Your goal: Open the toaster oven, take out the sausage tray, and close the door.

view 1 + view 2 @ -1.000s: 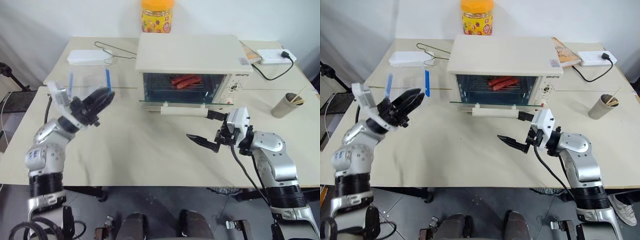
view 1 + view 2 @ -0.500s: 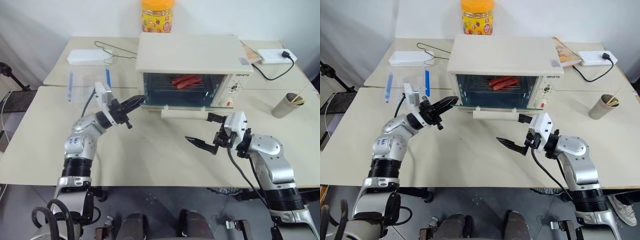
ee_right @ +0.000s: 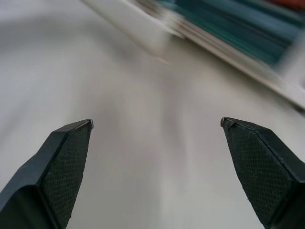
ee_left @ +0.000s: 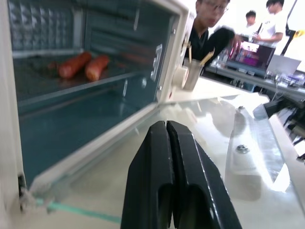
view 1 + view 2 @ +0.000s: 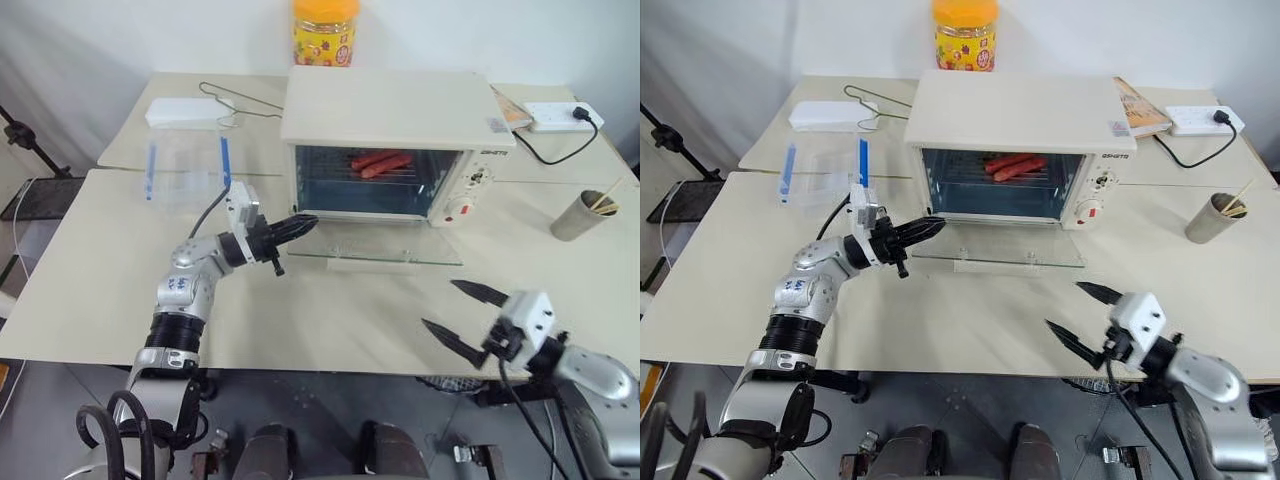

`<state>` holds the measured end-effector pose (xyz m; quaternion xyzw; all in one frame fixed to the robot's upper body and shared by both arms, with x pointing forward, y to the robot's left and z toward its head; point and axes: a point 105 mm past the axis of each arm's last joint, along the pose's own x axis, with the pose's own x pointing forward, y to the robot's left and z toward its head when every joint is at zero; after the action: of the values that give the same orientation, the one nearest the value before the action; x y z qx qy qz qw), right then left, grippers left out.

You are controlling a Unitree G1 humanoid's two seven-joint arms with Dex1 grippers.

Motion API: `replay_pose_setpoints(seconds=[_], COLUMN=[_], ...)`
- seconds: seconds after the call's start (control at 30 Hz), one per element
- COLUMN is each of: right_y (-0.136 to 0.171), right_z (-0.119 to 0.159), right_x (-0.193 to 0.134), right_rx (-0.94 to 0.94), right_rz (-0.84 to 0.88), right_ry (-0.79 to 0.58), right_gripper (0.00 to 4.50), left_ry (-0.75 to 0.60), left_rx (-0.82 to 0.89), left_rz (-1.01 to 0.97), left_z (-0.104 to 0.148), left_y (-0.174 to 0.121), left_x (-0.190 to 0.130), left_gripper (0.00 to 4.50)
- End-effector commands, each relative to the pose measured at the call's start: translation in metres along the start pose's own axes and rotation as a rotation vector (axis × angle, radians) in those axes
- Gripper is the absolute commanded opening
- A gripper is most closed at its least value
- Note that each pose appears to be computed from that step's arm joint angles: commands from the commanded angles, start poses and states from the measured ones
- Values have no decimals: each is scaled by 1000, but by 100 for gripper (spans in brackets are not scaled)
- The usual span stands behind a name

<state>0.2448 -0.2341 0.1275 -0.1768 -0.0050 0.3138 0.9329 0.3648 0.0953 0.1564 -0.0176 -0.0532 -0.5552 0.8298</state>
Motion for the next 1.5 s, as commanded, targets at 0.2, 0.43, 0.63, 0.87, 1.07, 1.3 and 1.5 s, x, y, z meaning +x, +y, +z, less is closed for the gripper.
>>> replay_pose_setpoints(seconds=[0.2, 0.43, 0.63, 0.87, 1.07, 1.3, 1.5], right_y=[-15, 14, 29, 23, 18, 7, 13], right_z=[66, 100, 125, 117, 120, 117, 117], right_x=[26, 92, 178, 233, 255, 263, 267], right_rx=[-178, -275, -615, -828, -910, -950, -984], right_rz=[1, 93, 14, -84, -155, -230, -217], right_ry=[-156, -239, -274, -175, -151, -109, -117], right_gripper=[450, 450, 450, 450, 450, 450, 294], left_ry=[52, -50, -99, -102, -107, -114, -118], left_rx=[36, 34, 55, 69, 69, 61, 52], left_rz=[-32, -27, 114, 239, 239, 221, 191], left_z=[-18, -4, 23, 32, 31, 31, 32], left_y=[-11, -20, -32, -35, -40, -39, -38], left_x=[0, -18, -69, -96, -93, -86, -79], left_gripper=[4, 42, 214, 426, 445, 445, 450])
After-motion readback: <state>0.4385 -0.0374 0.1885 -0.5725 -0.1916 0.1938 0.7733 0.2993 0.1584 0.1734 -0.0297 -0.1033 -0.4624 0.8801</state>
